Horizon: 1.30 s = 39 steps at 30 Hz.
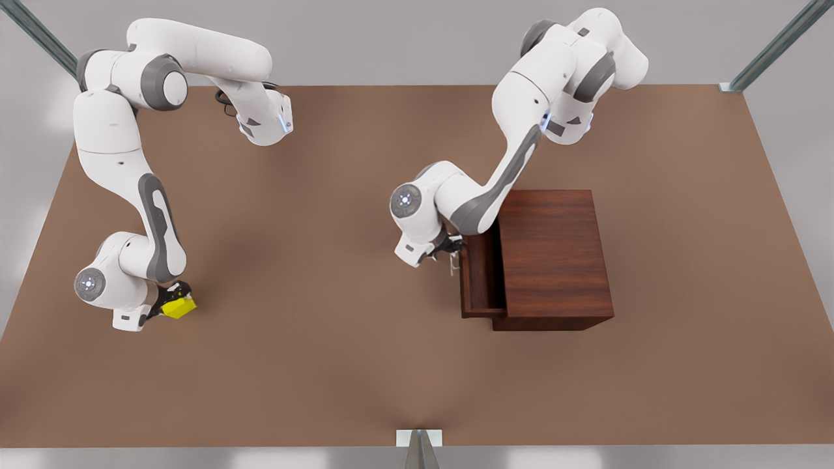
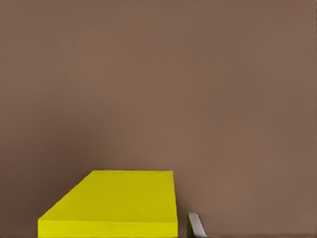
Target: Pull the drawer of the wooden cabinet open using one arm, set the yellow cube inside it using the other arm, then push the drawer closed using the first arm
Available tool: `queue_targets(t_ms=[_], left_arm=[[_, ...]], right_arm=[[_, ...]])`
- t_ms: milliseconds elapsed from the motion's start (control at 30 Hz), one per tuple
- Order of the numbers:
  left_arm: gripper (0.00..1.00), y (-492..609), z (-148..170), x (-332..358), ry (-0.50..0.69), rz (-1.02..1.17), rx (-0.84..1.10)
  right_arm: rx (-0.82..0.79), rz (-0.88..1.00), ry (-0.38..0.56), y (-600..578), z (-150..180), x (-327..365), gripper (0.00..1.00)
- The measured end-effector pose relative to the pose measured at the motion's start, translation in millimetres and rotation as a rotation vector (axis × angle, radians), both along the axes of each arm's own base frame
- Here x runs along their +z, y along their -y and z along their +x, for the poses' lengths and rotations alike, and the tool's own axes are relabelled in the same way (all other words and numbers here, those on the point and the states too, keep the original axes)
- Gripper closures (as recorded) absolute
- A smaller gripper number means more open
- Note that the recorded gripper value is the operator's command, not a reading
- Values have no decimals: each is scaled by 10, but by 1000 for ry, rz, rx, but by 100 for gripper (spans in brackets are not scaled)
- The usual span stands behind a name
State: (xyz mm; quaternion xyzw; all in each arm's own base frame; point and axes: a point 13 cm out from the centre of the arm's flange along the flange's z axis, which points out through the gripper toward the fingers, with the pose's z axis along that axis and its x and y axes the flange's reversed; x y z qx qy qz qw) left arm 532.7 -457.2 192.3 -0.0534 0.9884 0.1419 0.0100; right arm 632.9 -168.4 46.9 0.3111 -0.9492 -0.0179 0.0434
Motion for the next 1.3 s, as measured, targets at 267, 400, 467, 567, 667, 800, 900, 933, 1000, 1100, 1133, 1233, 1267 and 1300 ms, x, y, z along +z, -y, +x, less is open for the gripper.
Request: queue_targets(t_ms=[267, 400, 467, 567, 667, 800, 900, 933, 1000, 1100, 1133, 1233, 1267, 1300], left_arm=[[10, 537, 14, 1045, 33, -195, 36], [0, -543, 563, 2026, 6, -292, 219], [0, -1603, 923, 2347, -9, -305, 338], [0, -3005, 1179, 2571, -28, -312, 474], [0, -3969, 1174, 2726, -39, -323, 517], [2, -4131, 586, 2704, -85, -275, 411], [79, -4177, 636, 2669, -71, -272, 329], [79, -4195, 673, 2632, -71, -268, 313], [79, -4180, 721, 2592, -67, -272, 307], [79, -4125, 755, 2585, -51, -287, 369], [79, -4106, 766, 2584, -44, -288, 404], [79, -4114, 799, 2554, -22, -284, 539], [79, -4098, 806, 2545, -16, -282, 582], [79, -4073, 811, 2537, -10, -280, 624]], right_arm=[[3, -2, 48, -79, 263, 255, 37], [28, 8, 140, -293, 841, 1014, 37], [50, 36, 152, -621, 956, 1351, 37], [78, 54, 128, -1143, 942, 1595, 37], [110, 56, 103, -1842, 932, 1810, 37], [144, 50, 76, -3015, 798, 2158, 37], [149, 41, 60, -3966, 595, 2295, 37], [146, 41, 63, -4290, 534, 2335, 37], [135, 50, 80, -4982, 402, 2426, 37], [111, 80, 94, -5946, 79, 2498, 39], [90, 95, 101, -6184, 8, 2523, 39], [15, 125, 111, -6693, -207, 2516, 39], [-9, 140, 115, -6860, -278, 2495, 39], [-36, 157, 119, -7004, -334, 2483, 39]])
